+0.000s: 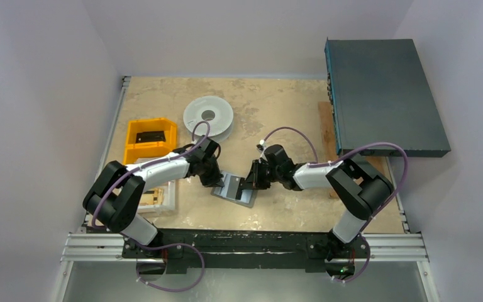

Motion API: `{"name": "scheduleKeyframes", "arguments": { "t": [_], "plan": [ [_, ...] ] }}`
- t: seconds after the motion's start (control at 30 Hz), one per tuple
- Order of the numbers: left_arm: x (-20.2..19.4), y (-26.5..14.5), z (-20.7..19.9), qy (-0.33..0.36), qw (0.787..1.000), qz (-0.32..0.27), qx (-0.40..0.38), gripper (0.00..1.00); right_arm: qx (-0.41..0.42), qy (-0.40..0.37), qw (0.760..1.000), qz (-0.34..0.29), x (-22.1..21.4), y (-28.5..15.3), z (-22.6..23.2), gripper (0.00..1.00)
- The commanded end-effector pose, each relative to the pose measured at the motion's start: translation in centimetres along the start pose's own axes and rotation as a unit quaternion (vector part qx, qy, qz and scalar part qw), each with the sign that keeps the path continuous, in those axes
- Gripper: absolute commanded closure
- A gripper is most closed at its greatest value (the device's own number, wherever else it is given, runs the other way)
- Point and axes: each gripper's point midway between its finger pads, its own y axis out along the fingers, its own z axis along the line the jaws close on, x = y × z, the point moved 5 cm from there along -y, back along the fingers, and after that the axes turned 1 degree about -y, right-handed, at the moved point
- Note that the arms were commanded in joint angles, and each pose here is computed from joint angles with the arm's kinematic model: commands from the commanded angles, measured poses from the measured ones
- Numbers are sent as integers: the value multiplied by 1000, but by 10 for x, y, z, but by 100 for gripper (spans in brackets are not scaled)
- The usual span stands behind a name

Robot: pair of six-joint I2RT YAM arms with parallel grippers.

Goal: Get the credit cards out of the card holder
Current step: Remove the credit card from the card holder.

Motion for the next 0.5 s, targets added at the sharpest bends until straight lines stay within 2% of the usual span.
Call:
{"name": "scheduleKeyframes", "arguments": {
  "t": [0.0,0.07,0.1,0.17,0.23,0.47],
  "plan": [
    [-14,15,40,-4,997,16,79,100,-98,-2,995,16,-16,-9,-42,100],
    [-14,15,41,-4,997,17,80,100,-89,-2,996,14,-16,-10,-40,100],
    [-14,16,41,-3,997,17,79,100,-81,-3,997,14,-17,-10,-38,96],
    [-16,17,41,-3,997,21,77,100,-60,1,998,15,-17,-7,-34,78],
    [-16,18,40,-5,997,23,75,100,-40,8,999,22,-17,-2,-31,70],
    [-15,17,38,-5,997,23,70,100,-22,25,999,26,-15,11,-29,71]
  ]
}}
